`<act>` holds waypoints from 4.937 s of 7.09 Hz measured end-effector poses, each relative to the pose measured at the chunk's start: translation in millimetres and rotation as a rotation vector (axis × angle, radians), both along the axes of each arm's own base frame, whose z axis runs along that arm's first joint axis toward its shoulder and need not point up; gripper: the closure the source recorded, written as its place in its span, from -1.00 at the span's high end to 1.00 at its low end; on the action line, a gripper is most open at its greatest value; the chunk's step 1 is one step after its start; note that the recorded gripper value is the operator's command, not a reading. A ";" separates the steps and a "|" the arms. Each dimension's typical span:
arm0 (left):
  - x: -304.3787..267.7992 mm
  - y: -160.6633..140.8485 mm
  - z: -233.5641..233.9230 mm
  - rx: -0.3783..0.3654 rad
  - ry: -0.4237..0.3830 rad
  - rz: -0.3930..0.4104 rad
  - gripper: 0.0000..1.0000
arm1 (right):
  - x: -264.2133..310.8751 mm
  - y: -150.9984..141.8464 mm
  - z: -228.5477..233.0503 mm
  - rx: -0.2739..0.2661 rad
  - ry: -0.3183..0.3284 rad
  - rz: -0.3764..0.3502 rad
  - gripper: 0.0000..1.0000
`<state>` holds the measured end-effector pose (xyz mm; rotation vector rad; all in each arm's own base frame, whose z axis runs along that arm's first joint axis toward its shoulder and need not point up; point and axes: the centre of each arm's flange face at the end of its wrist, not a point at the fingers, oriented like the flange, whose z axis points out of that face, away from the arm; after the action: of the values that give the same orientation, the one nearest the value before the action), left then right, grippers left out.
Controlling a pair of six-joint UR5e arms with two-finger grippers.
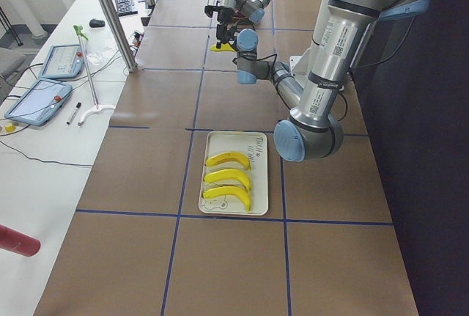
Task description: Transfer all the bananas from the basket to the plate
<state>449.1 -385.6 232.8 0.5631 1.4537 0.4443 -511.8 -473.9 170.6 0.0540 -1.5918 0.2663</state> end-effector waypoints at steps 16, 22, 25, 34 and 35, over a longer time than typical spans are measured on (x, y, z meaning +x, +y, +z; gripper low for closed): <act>-163.3 -14.9 213.5 -0.440 -0.420 -0.293 -0.88 | 88.1 -30.4 27.6 -0.004 0.540 -0.061 1.00; -154.0 24.7 262.4 -0.196 -0.569 -0.149 -0.83 | 91.5 -29.3 34.4 0.002 0.553 -0.067 1.00; -145.9 27.9 278.3 -0.106 -0.593 -0.100 -0.80 | 91.7 -29.6 35.4 0.001 0.555 -0.066 1.00; -172.0 23.4 306.8 -0.077 -0.542 -0.124 1.00 | 93.1 -28.9 30.7 0.008 0.549 -0.062 1.00; -193.4 12.6 304.9 -0.108 -0.526 -0.136 1.00 | 94.1 -27.9 28.7 0.011 0.546 -0.061 1.00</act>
<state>255.7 -372.9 537.7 0.4149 0.9233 0.3684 -417.7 -501.8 199.3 0.0787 -1.0500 0.1750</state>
